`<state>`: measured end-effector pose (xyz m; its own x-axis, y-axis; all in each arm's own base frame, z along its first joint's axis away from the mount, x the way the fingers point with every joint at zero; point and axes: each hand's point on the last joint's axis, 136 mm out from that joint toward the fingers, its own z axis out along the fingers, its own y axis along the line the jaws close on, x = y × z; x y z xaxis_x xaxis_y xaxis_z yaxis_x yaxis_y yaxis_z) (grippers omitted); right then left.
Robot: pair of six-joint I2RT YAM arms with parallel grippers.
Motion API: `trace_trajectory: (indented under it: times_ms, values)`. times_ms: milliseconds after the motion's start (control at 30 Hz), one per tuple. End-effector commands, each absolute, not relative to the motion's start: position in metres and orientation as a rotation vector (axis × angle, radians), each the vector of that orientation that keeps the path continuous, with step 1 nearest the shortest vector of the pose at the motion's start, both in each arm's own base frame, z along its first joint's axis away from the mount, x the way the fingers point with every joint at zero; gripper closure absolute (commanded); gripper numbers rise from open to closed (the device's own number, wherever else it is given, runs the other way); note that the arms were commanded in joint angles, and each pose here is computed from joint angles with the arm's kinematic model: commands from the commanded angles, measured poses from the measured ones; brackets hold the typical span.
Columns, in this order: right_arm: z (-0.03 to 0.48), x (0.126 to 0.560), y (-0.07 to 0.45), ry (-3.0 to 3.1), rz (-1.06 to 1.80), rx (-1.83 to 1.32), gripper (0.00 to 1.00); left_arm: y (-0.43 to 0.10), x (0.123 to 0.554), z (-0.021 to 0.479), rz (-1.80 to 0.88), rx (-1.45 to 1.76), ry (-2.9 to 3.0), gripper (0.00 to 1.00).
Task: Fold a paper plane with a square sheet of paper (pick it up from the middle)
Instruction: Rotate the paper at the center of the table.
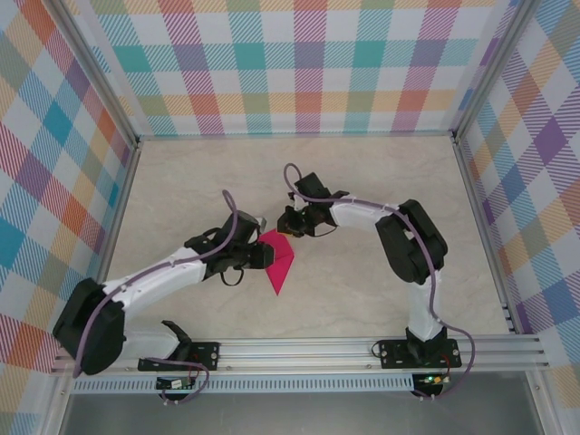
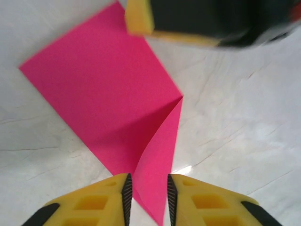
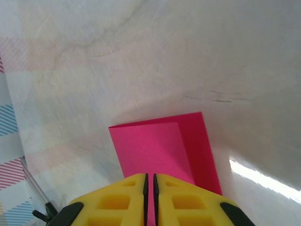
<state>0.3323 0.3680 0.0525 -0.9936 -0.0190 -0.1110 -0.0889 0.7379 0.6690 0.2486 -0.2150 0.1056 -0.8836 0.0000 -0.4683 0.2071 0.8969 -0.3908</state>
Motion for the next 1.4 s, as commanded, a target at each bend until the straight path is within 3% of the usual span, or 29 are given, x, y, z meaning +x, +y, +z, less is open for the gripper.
trace_trajectory:
  times_ms: [0,233,367,533,667,867,1000,1133,1367]
  values:
    - [0.041,0.316,0.376,2.933,1.079,-0.176,0.86,-0.188,0.240,0.105,-0.558,-0.069,2.614,0.66]
    - [0.009,0.321,0.362,3.032,0.868,-0.111,0.87,-0.175,0.231,0.116,-0.576,-0.181,2.597,0.49]
    - [-0.005,0.321,0.328,3.069,0.646,0.044,0.87,-0.177,0.228,0.120,-0.609,-0.210,2.599,0.42]
    - [-0.004,0.316,0.272,3.024,0.410,0.353,0.84,-0.184,0.224,0.116,-0.690,-0.245,2.610,0.39]
    - [0.020,0.318,0.265,2.936,0.520,0.395,0.85,-0.195,0.219,0.115,-0.811,-0.274,2.582,0.40]
    - [0.075,0.300,0.287,2.801,0.915,0.171,0.92,-0.218,0.216,0.122,-0.991,-0.295,2.497,0.51]
    - [0.089,0.271,0.292,2.774,1.112,0.102,0.96,-0.234,0.213,0.115,-1.055,-0.296,2.487,0.69]
    - [0.092,0.248,0.303,2.759,1.203,0.088,1.00,-0.249,0.211,0.101,-1.050,-0.273,2.530,0.83]
    - [0.072,0.236,0.334,2.806,1.232,0.043,1.00,-0.264,0.220,0.074,-0.955,-0.279,2.598,0.92]
